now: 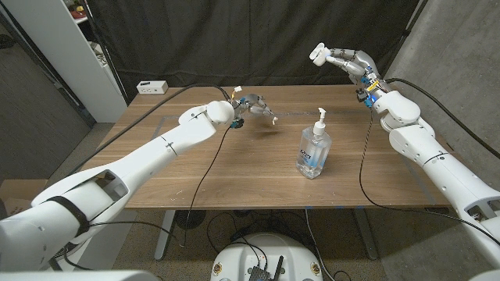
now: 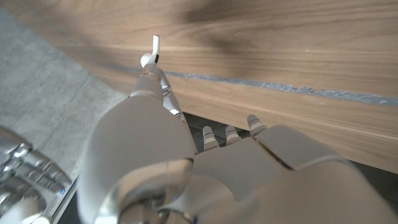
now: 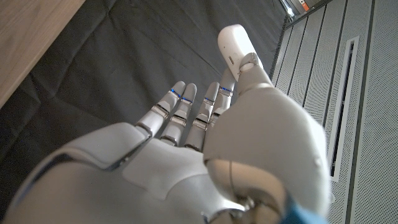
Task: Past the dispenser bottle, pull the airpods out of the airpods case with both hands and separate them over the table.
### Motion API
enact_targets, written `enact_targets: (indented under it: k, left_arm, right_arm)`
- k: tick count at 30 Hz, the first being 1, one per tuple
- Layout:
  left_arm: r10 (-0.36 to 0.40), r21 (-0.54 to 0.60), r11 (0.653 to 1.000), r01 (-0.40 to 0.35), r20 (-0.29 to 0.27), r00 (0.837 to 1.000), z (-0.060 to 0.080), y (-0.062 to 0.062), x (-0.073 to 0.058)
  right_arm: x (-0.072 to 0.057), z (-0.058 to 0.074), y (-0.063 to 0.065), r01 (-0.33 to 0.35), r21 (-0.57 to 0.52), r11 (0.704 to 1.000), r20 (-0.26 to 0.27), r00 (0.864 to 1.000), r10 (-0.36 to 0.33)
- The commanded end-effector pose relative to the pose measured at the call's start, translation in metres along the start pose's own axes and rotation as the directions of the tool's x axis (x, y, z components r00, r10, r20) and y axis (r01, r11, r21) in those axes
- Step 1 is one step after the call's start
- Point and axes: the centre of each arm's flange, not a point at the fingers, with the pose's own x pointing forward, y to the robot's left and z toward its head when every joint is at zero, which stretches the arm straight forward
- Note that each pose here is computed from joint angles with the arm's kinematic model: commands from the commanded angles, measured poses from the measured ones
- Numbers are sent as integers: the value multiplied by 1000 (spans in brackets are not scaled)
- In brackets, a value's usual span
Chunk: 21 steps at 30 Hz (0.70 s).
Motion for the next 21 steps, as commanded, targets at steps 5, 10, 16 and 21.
enact_targets:
  k: [5, 10, 16, 21]
  left_arm:
    - [-44, 172, 982, 76, -185, 982, -23, -11, -6]
    - [-26, 178, 982, 57, -172, 985, -26, -14, -8]
    - [143, 157, 979, -131, -67, 988, -24, -4, -21]
    - [301, 73, 950, -303, 38, 953, -17, 11, -35]
  right_arm:
    - [2, -2, 3, -17, 10, 1000, -7, 1000, 17]
    - [3, -2, 3, -22, 9, 1000, -13, 1000, 23]
    - [4, -2, 2, -27, 4, 1000, -13, 1000, 27]
    - [6, -2, 2, -30, 5, 1000, -12, 999, 30]
